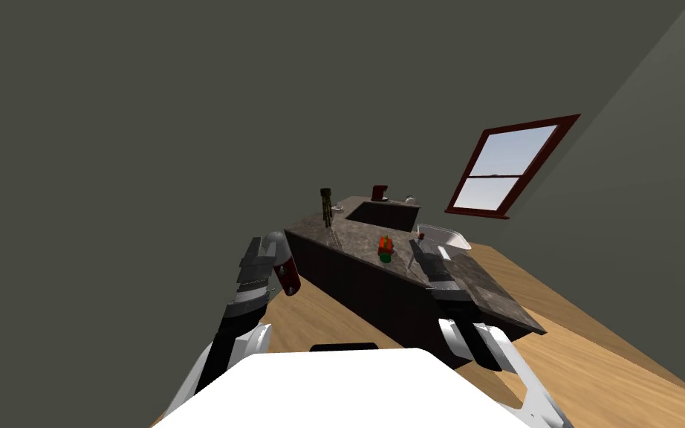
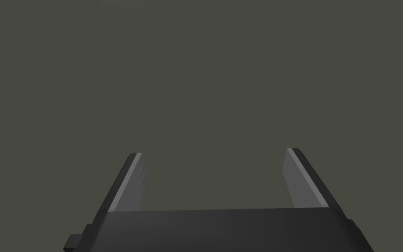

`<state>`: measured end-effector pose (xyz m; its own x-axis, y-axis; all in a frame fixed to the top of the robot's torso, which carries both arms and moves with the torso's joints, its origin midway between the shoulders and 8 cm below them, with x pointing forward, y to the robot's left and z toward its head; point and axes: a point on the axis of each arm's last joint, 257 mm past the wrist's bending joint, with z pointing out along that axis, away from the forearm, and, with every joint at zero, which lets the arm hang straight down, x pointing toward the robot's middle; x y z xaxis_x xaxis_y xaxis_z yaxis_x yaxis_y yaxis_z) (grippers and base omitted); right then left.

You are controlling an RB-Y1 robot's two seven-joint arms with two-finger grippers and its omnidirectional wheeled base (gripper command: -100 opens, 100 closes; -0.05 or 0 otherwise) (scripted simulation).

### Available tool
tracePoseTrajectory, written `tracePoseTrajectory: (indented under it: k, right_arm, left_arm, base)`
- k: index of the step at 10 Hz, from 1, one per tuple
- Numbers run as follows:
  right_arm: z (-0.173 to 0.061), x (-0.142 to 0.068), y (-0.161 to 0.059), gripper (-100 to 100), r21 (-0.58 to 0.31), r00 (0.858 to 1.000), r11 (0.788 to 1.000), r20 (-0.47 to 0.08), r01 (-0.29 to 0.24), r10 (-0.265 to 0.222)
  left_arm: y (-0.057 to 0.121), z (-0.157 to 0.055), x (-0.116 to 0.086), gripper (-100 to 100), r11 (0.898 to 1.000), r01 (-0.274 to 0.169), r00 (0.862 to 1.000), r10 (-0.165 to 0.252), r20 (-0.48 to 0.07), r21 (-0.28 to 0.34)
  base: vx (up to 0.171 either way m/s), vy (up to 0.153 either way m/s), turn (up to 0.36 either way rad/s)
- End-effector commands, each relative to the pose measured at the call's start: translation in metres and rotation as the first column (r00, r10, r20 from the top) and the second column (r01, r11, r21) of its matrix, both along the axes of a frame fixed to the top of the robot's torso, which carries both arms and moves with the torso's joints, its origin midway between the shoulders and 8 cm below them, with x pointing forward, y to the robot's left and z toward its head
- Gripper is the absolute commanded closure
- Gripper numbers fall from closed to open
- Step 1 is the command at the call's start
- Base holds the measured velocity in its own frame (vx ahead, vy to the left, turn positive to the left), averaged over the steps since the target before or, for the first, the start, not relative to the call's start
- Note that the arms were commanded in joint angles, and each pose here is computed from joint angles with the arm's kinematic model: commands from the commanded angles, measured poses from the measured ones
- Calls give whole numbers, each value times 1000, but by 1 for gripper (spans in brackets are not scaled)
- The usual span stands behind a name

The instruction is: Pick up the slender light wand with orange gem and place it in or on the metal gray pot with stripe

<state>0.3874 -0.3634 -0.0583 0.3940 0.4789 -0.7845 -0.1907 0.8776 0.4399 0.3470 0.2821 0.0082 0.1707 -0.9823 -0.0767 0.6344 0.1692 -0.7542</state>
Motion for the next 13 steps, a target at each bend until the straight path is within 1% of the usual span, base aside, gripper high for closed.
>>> tracePoseTrajectory:
  k: [1, 4, 7, 9, 12, 13]
  right_arm:
    - [-13, 5, -13, -100, -71, 998, 996, -37, 57, -59]
    - [-40, 9, -39, -100, -189, 982, 972, -102, 137, -158]
    - [-67, 11, -60, -100, -293, 958, 938, -158, 187, -240]
    - [-84, 11, -71, -100, -349, 940, 915, -191, 204, -282]
    - [-109, 11, -82, -100, -412, 914, 886, -237, 212, -328]
    - [-125, 10, -86, -100, -439, 900, 874, -264, 209, -348]
  left_arm:
    - [0, 0, 0, 0, 1000, 0, 1000, 0, 0, 0]
    - [0, 0, 0, 0, 1000, 0, 1000, 0, 0, 0]
    - [0, 0, 0, 0, 1000, 0, 1000, 0, 0, 0]
    - [0, 0, 0, 0, 1000, 0, 1000, 0, 0, 0]
    - [0, 0, 0, 0, 1000, 0, 1000, 0, 0, 0]
    - [0, 0, 0, 0, 1000, 0, 1000, 0, 0, 0]
  base:
    - [38, 33, -72]
    - [54, 36, -72]
    - [67, 20, -74]
    - [75, 27, -65]
    - [74, 11, -67]
    - [121, 17, -102]
